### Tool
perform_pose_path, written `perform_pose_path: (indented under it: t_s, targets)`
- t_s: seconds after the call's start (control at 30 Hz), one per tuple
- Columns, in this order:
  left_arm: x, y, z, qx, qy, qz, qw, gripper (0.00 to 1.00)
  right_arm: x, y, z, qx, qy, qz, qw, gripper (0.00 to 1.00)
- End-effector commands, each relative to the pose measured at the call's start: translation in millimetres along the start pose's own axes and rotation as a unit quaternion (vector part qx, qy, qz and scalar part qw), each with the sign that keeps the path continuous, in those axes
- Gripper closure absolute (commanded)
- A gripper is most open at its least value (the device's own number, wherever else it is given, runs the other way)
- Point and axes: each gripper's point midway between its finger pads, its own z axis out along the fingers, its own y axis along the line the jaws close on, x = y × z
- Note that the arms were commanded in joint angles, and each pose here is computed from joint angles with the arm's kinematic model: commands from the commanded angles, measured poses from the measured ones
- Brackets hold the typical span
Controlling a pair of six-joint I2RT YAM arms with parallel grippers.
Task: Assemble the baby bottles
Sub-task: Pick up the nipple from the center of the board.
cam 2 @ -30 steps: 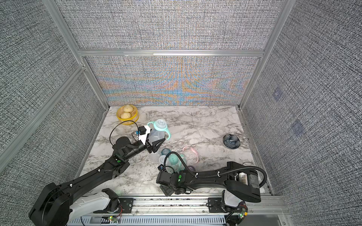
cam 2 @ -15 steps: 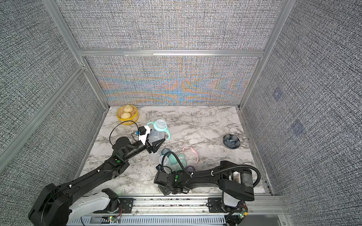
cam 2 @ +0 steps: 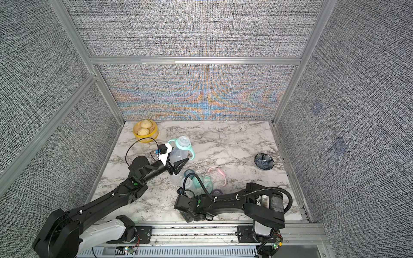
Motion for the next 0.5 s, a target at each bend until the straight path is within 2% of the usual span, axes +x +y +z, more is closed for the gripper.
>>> perform_pose_path:
  t_s: [0.0, 0.27, 0.47]
  targets:
    - [-5, 2, 0, -0.003, -0.010, 0.008, 1.000, 0.98, 3, -4, 1, 0.011, 0.007, 0.001, 1.000, 0.30]
    - [-5, 2, 1, -0.003, -0.011, 0.007, 1.000, 0.98, 12, -8, 4, 0.018, 0.023, -0.003, 1.000, 0.26]
    - [-4, 2, 2, -0.003, -0.010, 0.006, 1.000, 0.98, 18, -9, 6, 0.018, 0.031, -0.002, 0.999, 0.31]
